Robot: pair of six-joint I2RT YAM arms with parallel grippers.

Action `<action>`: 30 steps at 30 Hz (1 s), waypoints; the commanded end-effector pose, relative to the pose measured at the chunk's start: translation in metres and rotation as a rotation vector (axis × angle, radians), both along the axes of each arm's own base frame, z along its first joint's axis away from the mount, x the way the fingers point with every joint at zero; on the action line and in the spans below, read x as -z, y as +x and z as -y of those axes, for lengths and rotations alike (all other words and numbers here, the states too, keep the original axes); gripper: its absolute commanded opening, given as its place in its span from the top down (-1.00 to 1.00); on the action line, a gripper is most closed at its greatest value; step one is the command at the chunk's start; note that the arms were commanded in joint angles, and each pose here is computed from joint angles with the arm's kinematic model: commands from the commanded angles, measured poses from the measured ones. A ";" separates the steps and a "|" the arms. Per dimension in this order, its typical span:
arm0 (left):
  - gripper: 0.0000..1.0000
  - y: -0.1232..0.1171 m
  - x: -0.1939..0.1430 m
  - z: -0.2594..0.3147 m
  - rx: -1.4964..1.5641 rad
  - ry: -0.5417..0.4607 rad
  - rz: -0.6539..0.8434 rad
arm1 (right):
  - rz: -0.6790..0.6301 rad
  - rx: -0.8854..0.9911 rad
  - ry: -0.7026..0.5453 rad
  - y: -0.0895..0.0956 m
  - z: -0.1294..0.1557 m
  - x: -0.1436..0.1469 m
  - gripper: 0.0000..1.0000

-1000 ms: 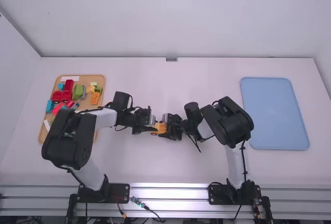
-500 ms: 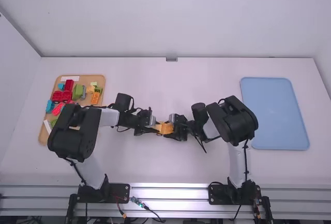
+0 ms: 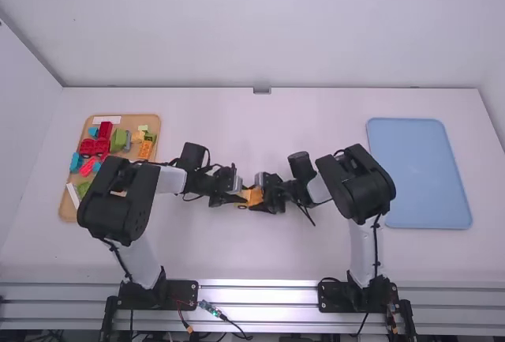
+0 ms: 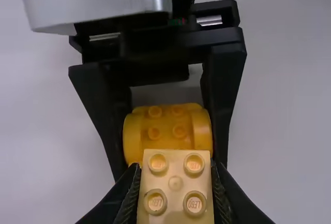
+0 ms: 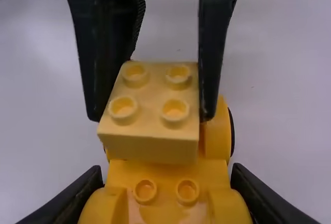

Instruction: Assemble lego blocks to make yellow taxi

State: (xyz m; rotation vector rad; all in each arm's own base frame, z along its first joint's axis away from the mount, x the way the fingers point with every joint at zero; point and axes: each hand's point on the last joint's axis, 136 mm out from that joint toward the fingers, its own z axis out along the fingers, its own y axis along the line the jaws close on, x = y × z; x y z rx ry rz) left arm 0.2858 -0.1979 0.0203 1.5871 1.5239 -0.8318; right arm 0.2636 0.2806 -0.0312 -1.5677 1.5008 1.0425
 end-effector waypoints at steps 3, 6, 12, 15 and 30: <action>0.96 -0.001 0.009 -0.003 -0.023 0.036 -0.034 | -0.009 0.052 -0.096 -0.008 0.014 0.027 0.29; 0.96 -0.002 0.010 -0.002 -0.021 0.026 -0.028 | 0.004 0.069 -0.084 -0.007 0.014 0.025 0.29; 0.96 0.001 0.018 -0.001 -0.063 0.005 -0.050 | 0.015 0.094 -0.090 -0.005 0.016 0.027 0.28; 0.96 -0.003 0.018 0.001 -0.054 -0.022 -0.046 | 0.022 0.089 -0.091 -0.006 0.015 0.027 0.29; -0.69 0.011 -0.001 -0.007 -0.104 -0.046 -0.035 | 0.015 0.096 -0.093 -0.005 0.016 0.027 0.25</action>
